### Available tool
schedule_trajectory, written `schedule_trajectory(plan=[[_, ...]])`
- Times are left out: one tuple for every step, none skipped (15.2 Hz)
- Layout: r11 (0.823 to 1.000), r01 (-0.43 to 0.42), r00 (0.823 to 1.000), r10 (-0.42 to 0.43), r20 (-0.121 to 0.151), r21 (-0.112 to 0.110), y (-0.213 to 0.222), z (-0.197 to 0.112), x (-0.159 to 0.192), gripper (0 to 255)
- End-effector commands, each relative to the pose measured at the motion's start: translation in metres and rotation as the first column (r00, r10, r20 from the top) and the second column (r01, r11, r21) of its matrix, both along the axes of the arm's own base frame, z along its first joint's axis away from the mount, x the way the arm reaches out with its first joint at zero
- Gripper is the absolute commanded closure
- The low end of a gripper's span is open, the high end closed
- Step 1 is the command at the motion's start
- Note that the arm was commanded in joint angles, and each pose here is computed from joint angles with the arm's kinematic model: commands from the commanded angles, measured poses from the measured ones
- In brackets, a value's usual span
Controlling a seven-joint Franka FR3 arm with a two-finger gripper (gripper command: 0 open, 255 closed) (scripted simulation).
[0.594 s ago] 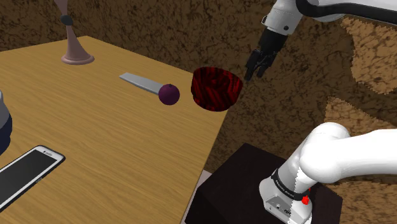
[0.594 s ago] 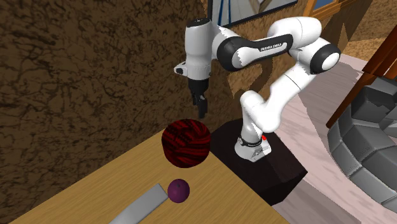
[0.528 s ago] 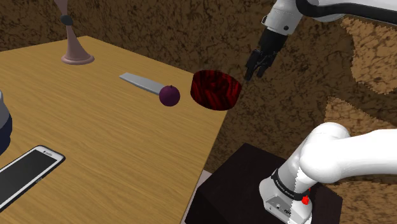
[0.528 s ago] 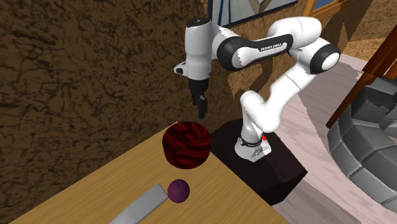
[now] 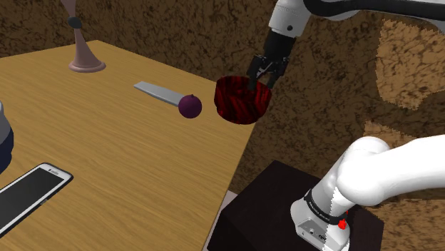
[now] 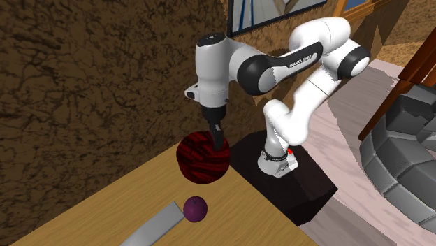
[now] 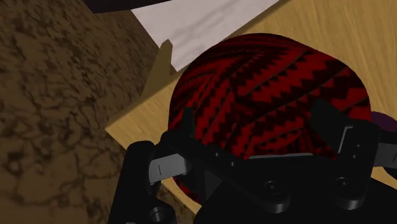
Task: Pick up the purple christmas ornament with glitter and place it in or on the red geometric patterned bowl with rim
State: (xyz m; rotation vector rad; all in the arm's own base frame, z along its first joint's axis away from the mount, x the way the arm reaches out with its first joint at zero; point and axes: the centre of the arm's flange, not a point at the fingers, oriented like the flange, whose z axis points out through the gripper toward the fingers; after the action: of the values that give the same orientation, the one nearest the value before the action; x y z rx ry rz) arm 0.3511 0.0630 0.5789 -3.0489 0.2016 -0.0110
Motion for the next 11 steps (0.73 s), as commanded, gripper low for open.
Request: schedule_trajectory(plan=[[1.0,0.023,1.0,-0.023,-0.007,0.003,0.026,-0.004,0.012,0],[0.999,0.034,0.999,-0.034,-0.011,0.003,0.037,-0.005,0.019,0],[0.999,0.045,0.999,-0.045,-0.015,0.004,0.049,-0.006,0.025,0],[0.998,0.056,0.998,-0.056,-0.018,0.005,0.06,-0.007,0.032,0],[0.998,0.067,0.998,-0.067,-0.022,0.005,0.071,-0.008,0.039,0],[0.997,0.078,0.997,-0.077,-0.025,0.006,0.083,-0.01,0.046,0],[0.996,0.088,0.996,-0.088,-0.029,0.006,0.094,-0.011,0.053,0],[0.995,0.099,0.995,-0.099,-0.033,0.007,0.105,-0.012,0.061,0],[0.994,0.11,0.993,-0.11,-0.036,0.007,0.116,-0.013,0.068,0],[0.993,0.121,0.992,-0.12,-0.04,0.007,0.127,-0.014,0.075,0],[0.991,0.132,0.99,-0.131,-0.043,0.008,0.137,-0.015,0.083,0]])
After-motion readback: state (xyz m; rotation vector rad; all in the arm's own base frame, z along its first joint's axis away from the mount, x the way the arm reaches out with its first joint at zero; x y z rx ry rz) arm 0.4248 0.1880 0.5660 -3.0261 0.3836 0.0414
